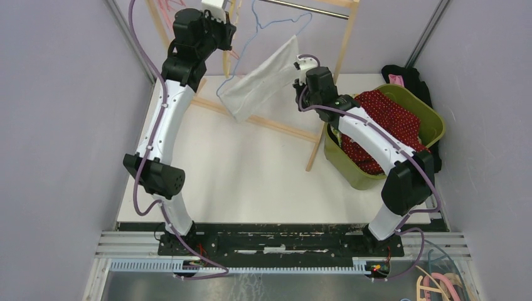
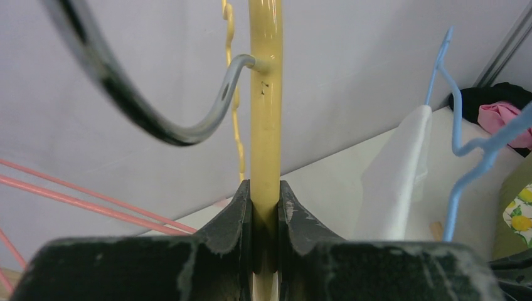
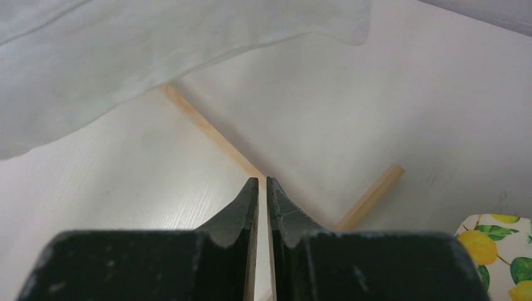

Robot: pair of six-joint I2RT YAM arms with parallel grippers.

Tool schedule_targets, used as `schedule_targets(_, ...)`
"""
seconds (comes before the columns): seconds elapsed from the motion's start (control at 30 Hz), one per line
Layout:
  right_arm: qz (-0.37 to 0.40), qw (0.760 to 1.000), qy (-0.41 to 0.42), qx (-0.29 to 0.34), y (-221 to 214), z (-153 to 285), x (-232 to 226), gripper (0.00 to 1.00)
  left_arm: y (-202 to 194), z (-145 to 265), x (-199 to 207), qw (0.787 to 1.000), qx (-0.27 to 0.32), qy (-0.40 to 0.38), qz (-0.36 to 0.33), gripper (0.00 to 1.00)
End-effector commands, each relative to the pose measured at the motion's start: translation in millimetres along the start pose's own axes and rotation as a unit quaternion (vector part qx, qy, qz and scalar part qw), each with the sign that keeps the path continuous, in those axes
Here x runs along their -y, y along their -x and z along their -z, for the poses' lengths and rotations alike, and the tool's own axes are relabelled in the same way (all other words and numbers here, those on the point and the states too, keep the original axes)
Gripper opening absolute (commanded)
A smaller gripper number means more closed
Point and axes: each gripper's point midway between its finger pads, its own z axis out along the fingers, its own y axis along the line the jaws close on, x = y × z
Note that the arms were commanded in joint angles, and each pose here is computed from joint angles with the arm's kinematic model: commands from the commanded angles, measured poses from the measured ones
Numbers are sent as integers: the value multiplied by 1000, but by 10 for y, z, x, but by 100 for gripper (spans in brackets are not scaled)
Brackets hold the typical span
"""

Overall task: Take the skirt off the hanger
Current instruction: Place the hanger at the clothesline.

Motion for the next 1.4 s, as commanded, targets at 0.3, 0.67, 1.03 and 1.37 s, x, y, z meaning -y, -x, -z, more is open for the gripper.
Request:
schedule_targets(0.3, -18, 999, -15, 41, 257, 104, 177, 14, 234, -240, 15, 998, 60, -17, -1, 3)
schedule_targets(0.67, -26, 999, -16, 39, 247, 85, 232, 14, 318, -412, 28, 996, 84, -22, 24, 3)
schedule_targets(1.03, -33, 999, -13, 37, 234, 65, 238, 14, 106, -395, 91, 998, 48, -38, 14, 35)
schedule_targets(1.37, -42, 998, -4, 36, 214, 41, 202, 14, 532, -84, 45, 996, 85, -26, 0, 57)
